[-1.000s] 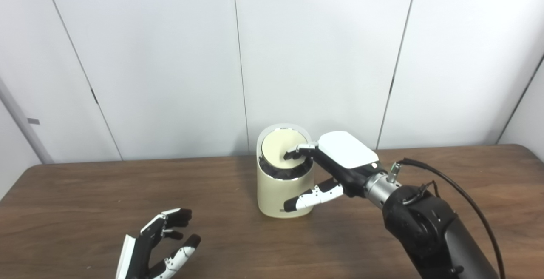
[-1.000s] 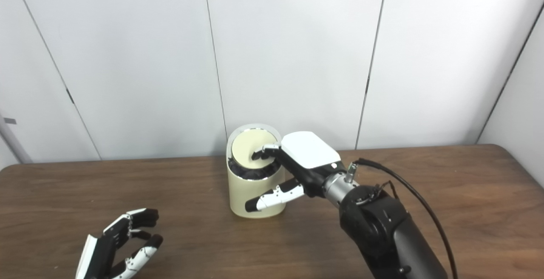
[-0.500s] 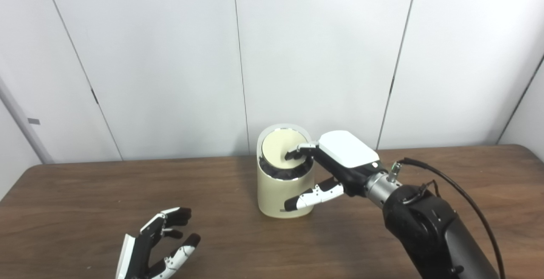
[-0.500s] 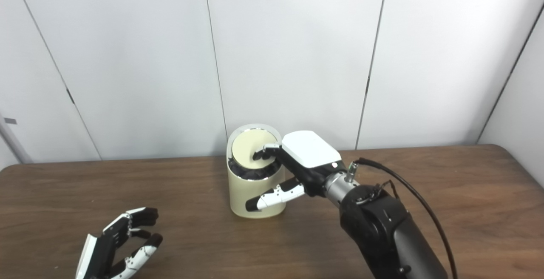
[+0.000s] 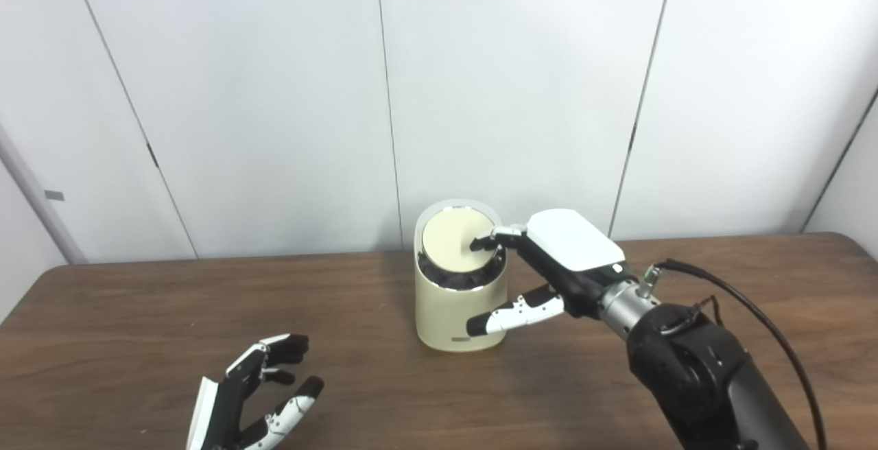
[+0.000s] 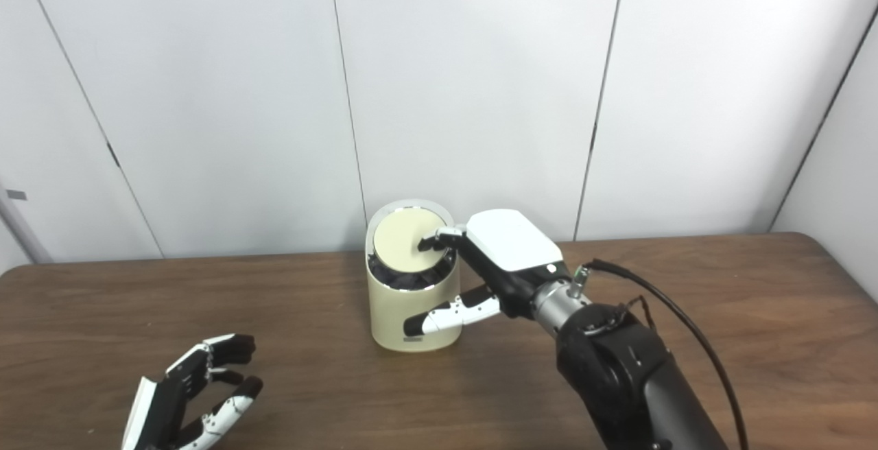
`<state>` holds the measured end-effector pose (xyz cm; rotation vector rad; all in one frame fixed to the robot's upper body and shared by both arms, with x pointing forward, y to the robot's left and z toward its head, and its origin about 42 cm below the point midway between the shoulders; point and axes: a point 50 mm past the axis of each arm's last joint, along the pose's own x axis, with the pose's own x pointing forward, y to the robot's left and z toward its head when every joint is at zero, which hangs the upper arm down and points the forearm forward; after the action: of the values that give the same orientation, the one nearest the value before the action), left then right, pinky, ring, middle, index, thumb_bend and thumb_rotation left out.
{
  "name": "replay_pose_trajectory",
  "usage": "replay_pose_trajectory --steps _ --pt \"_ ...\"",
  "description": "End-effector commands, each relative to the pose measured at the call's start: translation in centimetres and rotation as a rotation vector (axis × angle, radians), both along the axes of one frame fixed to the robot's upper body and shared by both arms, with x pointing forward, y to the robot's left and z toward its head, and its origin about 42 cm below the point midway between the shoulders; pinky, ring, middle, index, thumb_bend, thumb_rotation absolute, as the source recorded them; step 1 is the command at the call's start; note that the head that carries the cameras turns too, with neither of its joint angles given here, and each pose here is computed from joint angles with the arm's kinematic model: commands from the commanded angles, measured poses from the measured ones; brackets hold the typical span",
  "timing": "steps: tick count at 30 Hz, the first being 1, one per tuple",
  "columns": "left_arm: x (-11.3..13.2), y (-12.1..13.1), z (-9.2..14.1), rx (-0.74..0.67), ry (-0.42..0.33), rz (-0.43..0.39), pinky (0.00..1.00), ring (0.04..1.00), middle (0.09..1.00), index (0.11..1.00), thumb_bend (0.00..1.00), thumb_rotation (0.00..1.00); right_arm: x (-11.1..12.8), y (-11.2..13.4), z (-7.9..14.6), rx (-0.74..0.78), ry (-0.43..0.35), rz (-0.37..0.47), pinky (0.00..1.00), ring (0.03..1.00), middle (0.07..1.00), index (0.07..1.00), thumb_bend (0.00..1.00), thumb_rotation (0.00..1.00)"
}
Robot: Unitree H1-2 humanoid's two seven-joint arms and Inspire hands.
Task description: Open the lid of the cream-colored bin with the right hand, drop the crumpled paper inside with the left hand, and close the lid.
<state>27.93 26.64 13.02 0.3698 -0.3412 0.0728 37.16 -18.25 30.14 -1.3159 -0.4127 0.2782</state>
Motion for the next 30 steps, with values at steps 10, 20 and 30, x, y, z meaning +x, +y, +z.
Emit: replay_pose_trajectory --steps 10,20,30 --pt "0.4 0.1 0.8 -0.005 -0.059 -0.011 0.59 0.695 0.707 0.698 0.70 0.48 -2.7 -2.4 0.9 0.183 -0.120 -0.054 0.74 0.802 0.798 0.795 0.96 0.82" --pt "0.1 0.3 0.9 -0.006 -0.052 -0.010 0.60 0.703 0.712 0.700 0.70 0.48 -5.4 -5.7 -4.1 0.371 -0.147 -0.114 0.81 0.830 0.843 0.835 0.89 0.83" --pt "0.0 0.5 0.9 -0.003 -0.056 -0.008 0.60 0.700 0.711 0.698 0.71 0.48 -8.1 -6.7 -9.4 0.573 -0.100 -0.155 0.78 0.853 0.867 0.865 0.88 0.83"
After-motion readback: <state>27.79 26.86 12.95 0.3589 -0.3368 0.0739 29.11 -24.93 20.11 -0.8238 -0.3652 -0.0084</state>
